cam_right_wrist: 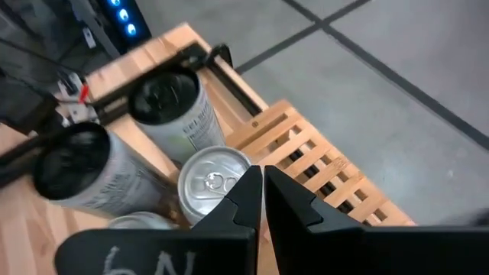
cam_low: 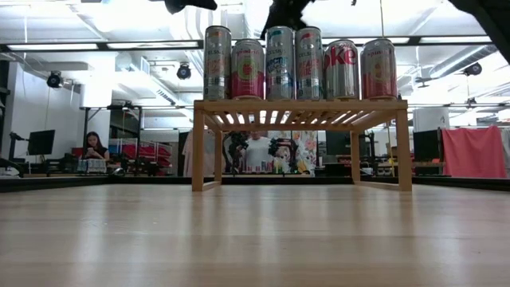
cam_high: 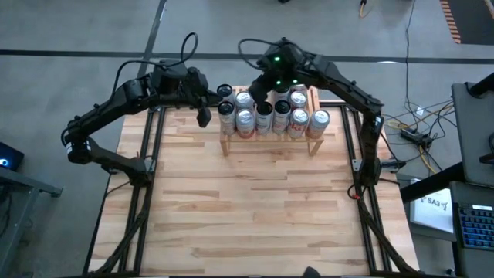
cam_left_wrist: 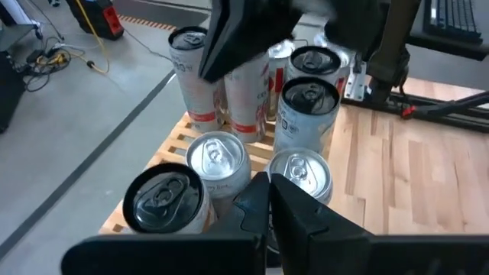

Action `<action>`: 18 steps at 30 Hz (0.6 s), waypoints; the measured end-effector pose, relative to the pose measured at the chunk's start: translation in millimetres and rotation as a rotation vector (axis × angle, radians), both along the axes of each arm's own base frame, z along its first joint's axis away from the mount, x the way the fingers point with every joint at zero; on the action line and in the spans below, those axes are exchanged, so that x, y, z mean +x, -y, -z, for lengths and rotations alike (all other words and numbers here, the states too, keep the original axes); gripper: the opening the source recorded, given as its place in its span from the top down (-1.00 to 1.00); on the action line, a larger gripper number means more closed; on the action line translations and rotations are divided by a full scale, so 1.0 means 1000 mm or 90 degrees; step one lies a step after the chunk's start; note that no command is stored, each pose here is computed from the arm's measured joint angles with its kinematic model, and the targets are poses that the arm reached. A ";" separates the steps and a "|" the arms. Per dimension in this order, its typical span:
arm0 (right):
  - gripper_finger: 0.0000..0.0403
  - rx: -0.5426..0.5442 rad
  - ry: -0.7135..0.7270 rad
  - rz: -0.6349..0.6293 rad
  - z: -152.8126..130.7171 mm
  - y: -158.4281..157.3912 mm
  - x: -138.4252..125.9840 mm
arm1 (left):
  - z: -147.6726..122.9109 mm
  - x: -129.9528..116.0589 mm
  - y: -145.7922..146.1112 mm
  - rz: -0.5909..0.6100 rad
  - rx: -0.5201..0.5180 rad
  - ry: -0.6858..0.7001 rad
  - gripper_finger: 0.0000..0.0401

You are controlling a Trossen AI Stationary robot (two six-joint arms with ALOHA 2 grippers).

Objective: Place canned beverage on shelf
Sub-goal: Adjust the blue soda can on the shelf

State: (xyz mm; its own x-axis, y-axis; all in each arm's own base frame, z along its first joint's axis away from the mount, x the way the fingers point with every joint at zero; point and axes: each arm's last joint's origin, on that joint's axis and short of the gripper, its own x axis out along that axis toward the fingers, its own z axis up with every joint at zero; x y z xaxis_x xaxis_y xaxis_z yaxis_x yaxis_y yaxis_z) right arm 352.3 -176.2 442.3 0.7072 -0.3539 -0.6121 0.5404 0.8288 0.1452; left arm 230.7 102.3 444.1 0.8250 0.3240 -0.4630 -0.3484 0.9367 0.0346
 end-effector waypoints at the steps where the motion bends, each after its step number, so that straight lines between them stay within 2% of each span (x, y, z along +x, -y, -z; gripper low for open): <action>1: 0.96 -0.004 0.008 0.001 -0.005 -0.002 -0.004 | -0.002 -0.001 0.000 -0.001 0.001 0.004 1.00; 10: 0.96 -0.005 0.062 0.042 -0.043 -0.011 -0.051 | -0.018 -0.006 0.001 -0.008 0.016 0.036 1.00; 18: 0.95 0.017 0.032 0.061 -0.057 -0.025 -0.089 | -0.026 -0.004 0.001 -0.012 0.027 0.086 1.00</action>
State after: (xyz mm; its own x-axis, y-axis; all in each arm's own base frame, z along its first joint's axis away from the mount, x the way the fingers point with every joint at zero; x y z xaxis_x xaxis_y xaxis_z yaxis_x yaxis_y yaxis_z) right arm 263.3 -151.3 499.1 0.7008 -0.4053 -0.5870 0.6085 0.7691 0.1955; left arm 226.7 101.6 470.4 0.8720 0.3573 -0.3344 -0.3706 0.9284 0.0258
